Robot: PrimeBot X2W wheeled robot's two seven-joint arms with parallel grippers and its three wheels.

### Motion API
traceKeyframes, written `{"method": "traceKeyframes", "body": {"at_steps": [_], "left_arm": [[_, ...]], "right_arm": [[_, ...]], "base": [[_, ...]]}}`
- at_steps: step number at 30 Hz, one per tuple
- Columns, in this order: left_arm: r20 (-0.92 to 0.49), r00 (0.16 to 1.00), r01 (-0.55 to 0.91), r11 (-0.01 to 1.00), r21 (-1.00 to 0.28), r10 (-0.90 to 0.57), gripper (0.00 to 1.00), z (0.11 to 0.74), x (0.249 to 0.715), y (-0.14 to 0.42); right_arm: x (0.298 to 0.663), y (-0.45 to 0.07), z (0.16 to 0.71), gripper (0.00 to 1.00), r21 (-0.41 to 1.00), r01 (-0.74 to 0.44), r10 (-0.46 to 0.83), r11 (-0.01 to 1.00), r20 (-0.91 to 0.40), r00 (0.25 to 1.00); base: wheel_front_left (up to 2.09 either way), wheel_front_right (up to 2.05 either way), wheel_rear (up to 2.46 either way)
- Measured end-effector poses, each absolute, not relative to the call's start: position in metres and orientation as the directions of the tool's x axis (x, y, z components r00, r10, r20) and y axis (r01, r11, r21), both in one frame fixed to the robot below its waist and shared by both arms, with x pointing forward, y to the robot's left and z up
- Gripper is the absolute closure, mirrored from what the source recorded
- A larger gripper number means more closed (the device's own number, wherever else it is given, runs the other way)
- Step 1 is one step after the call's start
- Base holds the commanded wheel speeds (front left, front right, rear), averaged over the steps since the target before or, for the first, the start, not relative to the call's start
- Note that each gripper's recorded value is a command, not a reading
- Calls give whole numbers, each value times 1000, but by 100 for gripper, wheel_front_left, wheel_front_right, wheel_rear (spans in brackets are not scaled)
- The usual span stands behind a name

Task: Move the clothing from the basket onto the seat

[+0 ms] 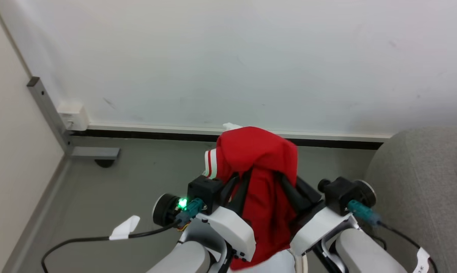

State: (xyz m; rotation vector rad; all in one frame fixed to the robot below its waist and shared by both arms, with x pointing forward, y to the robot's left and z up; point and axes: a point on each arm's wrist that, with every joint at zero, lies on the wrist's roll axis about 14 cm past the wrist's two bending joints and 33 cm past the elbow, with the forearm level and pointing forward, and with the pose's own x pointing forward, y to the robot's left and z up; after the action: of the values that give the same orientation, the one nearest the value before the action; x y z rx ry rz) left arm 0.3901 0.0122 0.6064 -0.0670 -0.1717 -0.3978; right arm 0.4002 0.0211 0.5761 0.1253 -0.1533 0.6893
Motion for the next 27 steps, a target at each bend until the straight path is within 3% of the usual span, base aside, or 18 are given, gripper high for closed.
{"method": "traceKeyframes", "body": {"at_steps": [1,12,27], "left_arm": [[182,907,391,920,-32,-379,0,606,391,11],[156,845,523,852,-38,-512,0,593,392,-44],[130,571,820,572,-31,-811,0,578,349,-163]], "right_arm": [[404,14,581,100,73,-623,601,779,198,774],[420,-81,618,100,73,-416,374,906,318,871],[379,-221,632,100,-4,-100,95,995,358,929]], "base": [[0,0,0],[0,0,0],[0,0,0]]}}
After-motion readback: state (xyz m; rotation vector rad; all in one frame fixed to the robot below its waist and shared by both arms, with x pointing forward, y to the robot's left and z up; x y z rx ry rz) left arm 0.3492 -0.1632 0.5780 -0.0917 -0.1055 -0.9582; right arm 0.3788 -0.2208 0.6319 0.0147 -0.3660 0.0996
